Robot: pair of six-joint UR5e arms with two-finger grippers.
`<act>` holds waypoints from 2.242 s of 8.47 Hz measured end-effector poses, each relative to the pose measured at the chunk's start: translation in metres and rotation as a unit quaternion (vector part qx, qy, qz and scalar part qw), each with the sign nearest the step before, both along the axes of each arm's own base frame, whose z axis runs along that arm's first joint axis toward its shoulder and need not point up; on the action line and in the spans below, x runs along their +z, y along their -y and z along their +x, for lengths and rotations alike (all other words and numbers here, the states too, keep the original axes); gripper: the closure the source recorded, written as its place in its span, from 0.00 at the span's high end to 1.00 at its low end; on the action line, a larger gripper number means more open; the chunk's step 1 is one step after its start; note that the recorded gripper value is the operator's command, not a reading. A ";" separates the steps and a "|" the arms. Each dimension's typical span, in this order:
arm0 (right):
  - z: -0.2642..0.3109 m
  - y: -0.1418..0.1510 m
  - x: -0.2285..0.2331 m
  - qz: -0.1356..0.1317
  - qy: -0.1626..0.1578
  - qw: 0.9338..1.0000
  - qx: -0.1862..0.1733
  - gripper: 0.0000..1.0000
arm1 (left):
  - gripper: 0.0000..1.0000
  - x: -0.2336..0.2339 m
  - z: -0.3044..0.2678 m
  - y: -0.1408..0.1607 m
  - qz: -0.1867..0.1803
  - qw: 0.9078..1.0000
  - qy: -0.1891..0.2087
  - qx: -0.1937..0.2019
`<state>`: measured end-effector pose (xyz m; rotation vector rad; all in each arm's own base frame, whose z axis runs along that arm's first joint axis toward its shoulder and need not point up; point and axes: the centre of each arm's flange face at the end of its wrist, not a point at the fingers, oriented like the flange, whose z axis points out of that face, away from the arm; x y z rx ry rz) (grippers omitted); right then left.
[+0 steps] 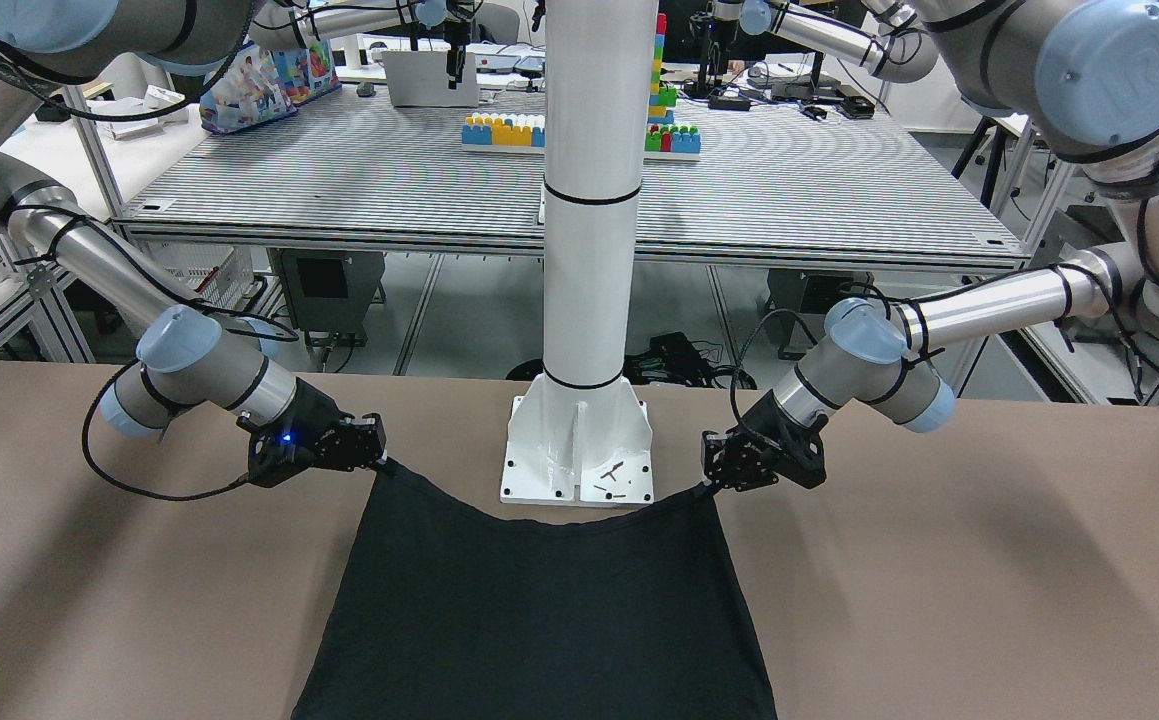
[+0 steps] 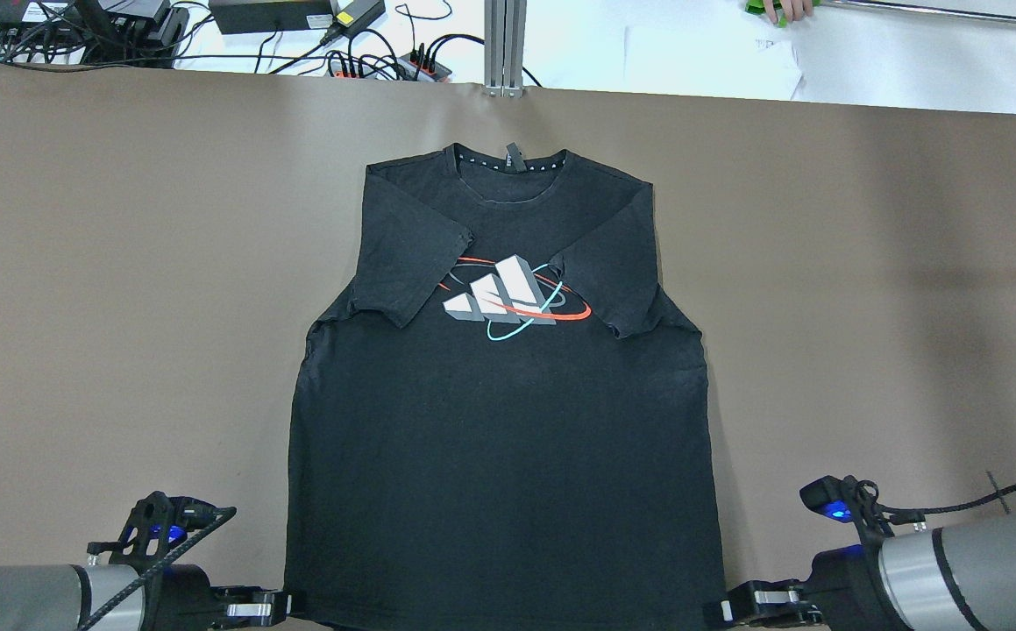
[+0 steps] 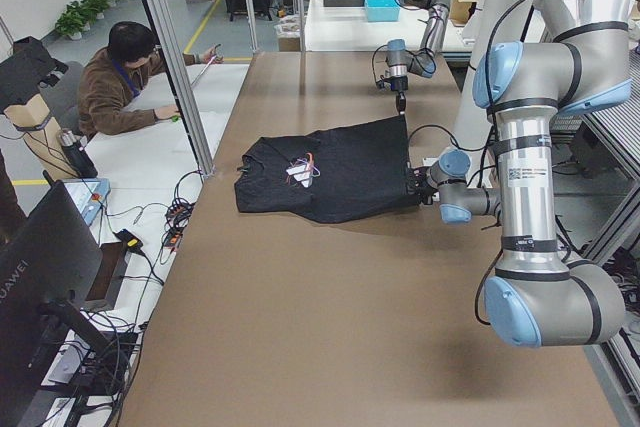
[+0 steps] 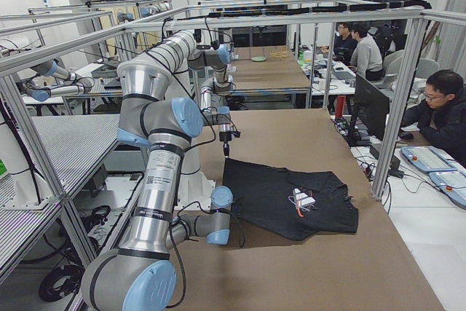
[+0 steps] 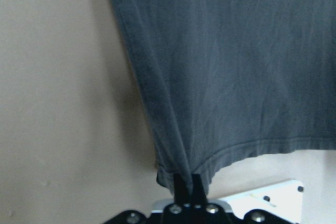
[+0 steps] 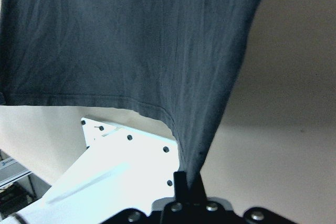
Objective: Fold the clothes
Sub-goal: 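Lift the hem with both grippers and fold it toward the collar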
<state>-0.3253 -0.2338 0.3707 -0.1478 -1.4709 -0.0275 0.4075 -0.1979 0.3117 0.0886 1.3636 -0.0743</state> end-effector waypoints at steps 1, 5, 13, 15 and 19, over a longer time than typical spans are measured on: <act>0.019 -0.007 -0.010 -0.019 0.028 0.999 -0.016 0.00 | 0.00 -0.015 -0.014 -0.002 0.015 1.000 -0.017 0.019; 0.081 -0.042 -0.016 -0.049 0.148 0.984 -0.091 0.00 | 0.00 -0.074 -0.076 -0.029 0.057 0.984 -0.115 0.124; 0.086 0.119 0.060 0.038 0.101 0.991 0.081 0.00 | 0.00 -0.134 -0.037 0.131 0.012 0.998 -0.028 -0.059; 0.083 0.149 0.050 0.037 0.094 0.989 0.110 0.00 | 0.00 -0.145 -0.042 0.164 0.009 0.995 -0.013 -0.095; 0.097 0.174 0.041 0.040 0.094 0.981 0.166 0.00 | 0.00 -0.097 -0.021 0.214 -0.013 0.991 0.046 -0.123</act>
